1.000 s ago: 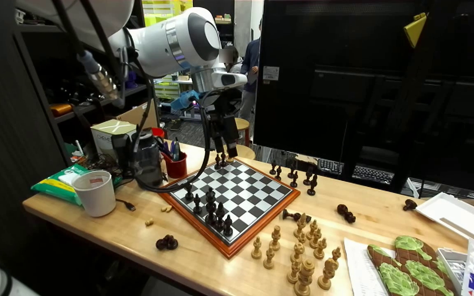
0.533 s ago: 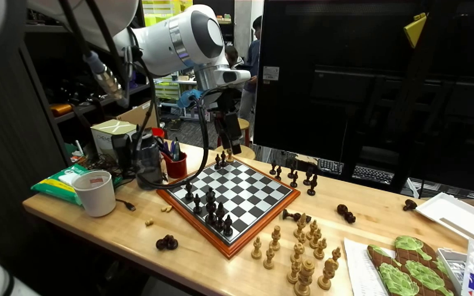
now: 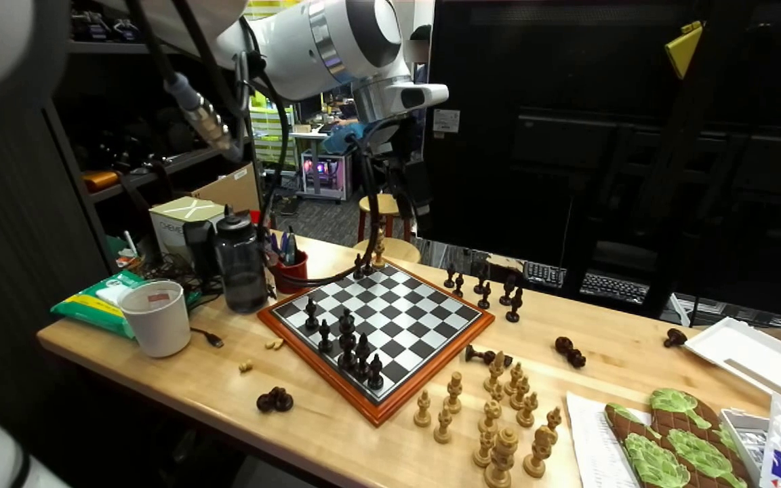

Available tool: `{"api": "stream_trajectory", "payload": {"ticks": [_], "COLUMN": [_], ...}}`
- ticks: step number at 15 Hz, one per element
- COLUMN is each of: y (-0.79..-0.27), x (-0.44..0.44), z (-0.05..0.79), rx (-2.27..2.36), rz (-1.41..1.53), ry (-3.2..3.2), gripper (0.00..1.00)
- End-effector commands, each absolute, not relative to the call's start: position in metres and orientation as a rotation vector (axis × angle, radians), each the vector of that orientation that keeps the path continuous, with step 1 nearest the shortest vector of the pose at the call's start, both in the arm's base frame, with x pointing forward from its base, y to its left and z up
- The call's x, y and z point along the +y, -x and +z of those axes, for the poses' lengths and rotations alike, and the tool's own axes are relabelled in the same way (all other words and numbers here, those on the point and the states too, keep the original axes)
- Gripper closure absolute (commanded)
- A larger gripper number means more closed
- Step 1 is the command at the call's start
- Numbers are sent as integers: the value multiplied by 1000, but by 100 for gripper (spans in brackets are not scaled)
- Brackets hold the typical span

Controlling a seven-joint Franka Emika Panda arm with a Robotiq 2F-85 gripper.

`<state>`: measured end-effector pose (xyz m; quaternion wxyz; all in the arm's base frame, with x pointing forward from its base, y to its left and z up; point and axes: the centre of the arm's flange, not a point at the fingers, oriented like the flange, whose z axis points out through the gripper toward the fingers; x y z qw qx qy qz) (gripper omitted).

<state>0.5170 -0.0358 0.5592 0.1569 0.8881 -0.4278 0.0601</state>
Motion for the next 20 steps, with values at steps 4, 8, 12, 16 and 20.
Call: {"api": "stream_trajectory", "payload": {"ticks": [4,8,12,16,20], "y": [-526,-527,-524,-524,-527], "x": [-43,-39,-36,-34,-30], "z": [549,544,536,540,538], "rx": [-786,-479,-426,-426,-190], "rz": [3,-89,-97,-103,-153], "ry": [-2790,-2861,-2852,-2850,-2939], "gripper": [0,0,0,0,0]}}
